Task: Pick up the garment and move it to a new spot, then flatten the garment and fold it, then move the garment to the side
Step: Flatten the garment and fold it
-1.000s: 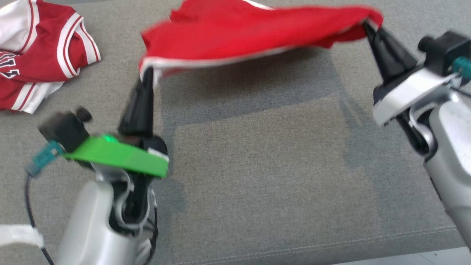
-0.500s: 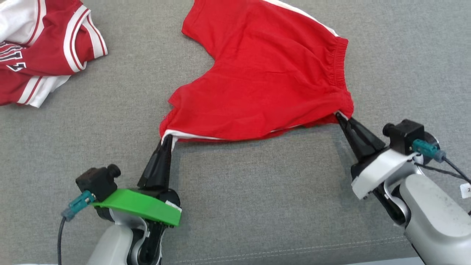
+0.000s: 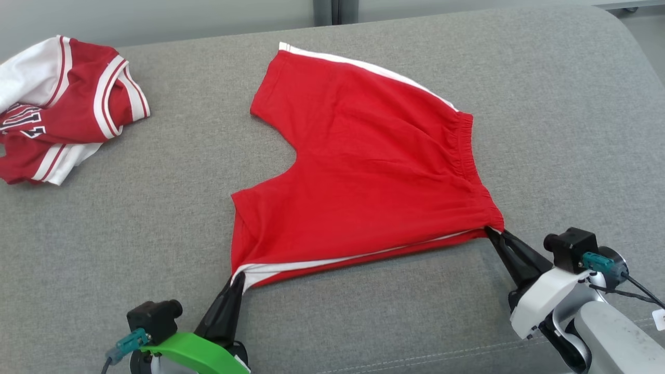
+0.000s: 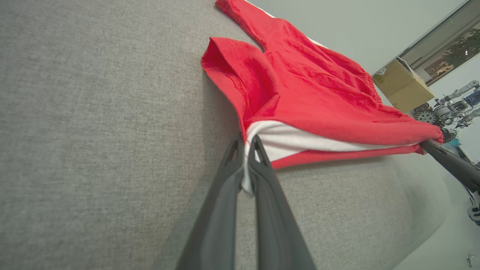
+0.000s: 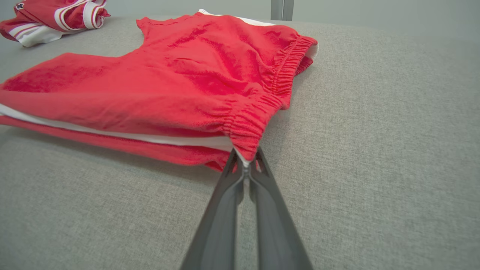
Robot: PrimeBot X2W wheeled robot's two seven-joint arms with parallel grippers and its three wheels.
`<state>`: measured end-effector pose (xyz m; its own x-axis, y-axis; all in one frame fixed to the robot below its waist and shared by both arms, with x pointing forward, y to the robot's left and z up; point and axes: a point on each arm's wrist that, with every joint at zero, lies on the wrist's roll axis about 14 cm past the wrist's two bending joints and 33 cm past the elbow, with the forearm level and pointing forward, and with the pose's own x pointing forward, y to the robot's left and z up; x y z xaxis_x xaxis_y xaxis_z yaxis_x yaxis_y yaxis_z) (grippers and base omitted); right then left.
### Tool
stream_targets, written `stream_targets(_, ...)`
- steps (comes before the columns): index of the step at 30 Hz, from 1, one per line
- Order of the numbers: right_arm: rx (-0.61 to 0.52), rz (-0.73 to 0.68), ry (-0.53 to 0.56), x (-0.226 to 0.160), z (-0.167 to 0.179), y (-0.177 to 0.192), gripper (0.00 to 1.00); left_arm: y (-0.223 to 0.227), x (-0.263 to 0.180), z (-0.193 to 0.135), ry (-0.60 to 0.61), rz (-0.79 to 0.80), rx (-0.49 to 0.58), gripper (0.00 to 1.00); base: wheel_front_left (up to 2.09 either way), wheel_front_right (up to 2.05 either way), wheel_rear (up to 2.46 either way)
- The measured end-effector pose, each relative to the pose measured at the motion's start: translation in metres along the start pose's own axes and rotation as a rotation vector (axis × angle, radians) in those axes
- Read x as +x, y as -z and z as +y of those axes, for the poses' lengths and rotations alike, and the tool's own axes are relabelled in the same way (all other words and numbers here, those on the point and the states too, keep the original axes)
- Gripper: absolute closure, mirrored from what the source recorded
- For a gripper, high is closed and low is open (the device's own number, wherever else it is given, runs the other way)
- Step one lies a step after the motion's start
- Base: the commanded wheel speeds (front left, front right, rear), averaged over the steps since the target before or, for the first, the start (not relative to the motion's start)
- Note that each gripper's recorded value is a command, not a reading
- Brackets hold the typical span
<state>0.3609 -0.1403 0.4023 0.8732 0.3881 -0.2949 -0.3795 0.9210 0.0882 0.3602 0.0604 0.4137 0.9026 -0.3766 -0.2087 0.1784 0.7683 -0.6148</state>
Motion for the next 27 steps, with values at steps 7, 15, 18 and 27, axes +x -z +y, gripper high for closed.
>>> stream_targets(7,0.025,0.039,0.022,-0.022,0.002,0.017,1.0,0.023,-0.014,-0.007,0.017,0.073,0.01,1.0,0.0,0.0,0.0)
stream_targets(15,0.04,0.043,0.025,-0.022,0.004,0.02,0.78,0.035,-0.017,-0.005,0.01,0.109,0.014,1.0,0.0,0.0,0.0)
stream_targets(18,0.046,0.037,0.025,-0.021,0.006,0.018,0.62,0.038,-0.018,-0.003,0.008,0.12,0.025,0.61,0.0,0.0,0.0)
stream_targets(27,0.062,0.035,0.074,-0.032,-0.004,0.022,0.0,0.038,-0.019,0.0,0.002,0.124,0.036,0.0,0.0,0.0,0.0)
